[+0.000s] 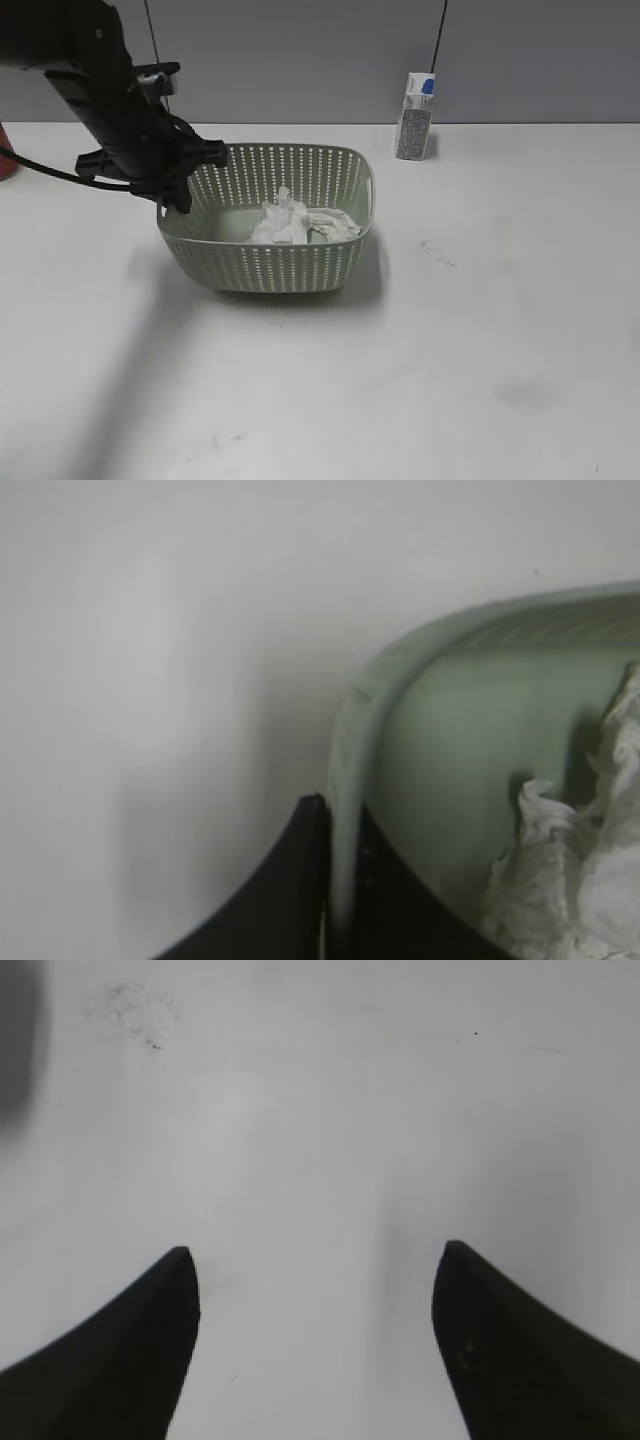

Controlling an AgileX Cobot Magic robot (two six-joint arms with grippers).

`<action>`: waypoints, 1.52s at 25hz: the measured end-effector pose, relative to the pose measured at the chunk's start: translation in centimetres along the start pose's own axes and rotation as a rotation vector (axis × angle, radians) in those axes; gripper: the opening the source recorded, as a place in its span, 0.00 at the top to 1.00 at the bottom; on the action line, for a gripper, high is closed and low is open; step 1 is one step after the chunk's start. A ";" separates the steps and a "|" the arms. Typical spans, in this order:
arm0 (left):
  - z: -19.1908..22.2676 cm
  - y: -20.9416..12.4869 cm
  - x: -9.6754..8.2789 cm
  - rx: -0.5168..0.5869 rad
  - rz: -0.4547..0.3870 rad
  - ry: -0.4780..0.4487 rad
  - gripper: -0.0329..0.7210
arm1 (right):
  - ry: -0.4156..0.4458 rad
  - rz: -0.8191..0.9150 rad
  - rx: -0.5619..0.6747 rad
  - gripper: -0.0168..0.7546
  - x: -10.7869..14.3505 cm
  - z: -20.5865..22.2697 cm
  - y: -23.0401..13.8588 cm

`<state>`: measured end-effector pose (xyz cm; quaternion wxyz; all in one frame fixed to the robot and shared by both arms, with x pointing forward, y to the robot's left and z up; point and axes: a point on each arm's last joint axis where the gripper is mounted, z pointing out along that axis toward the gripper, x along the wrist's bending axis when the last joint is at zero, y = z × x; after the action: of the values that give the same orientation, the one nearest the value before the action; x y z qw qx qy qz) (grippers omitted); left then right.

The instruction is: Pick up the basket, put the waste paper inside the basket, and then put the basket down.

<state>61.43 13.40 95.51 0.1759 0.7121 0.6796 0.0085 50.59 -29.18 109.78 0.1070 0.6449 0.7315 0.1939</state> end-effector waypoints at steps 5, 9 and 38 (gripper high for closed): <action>2.1 0.5 0.2 0.032 0.008 0.022 0.95 | -0.015 -0.007 -0.094 0.23 1.0 -2.5 -4.9; 2.4 0.6 0.2 0.028 0.008 0.022 0.95 | -0.024 -0.009 -0.147 0.23 1.6 -3.2 -9.4; -11.8 2.4 8.4 -0.158 0.077 0.090 0.11 | -0.091 -0.057 -0.710 0.23 3.7 -5.3 -25.8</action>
<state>61.38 24.30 105.35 0.2003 0.7207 0.6560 0.1007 24.64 -28.67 104.03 0.3621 0.5549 0.6305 0.4043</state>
